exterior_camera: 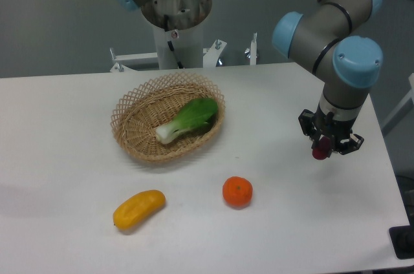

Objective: Place the sweet potato in the basket

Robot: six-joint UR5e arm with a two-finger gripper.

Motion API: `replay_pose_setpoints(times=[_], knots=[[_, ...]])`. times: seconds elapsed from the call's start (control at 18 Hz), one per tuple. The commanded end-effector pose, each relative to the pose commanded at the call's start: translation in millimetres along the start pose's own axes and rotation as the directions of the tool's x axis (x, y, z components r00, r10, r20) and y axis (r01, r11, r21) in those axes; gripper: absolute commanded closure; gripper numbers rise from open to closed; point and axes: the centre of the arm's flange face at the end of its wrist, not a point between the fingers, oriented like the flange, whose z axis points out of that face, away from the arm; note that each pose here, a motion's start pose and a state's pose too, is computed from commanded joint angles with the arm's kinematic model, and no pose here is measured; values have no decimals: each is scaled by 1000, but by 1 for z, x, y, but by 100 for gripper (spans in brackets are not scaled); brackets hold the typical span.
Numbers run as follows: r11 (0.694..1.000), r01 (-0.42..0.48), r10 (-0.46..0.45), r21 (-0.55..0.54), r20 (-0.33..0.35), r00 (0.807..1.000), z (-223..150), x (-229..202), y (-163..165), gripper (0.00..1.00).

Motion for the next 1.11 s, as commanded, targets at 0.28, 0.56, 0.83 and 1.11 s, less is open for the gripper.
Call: replay_pose_setpoints(times=[0.28,0.56,0.83,1.11], knots=[[1000,2,-2,2,1,1000,-1,-1,0,100],[999,10,-11,-37,-17,1000,2,8,1,100],[998,32,-34,-48,-52,998,-10,43,-14,100],[998,42,-47,-55,-78,996,-6,94,-45,100]])
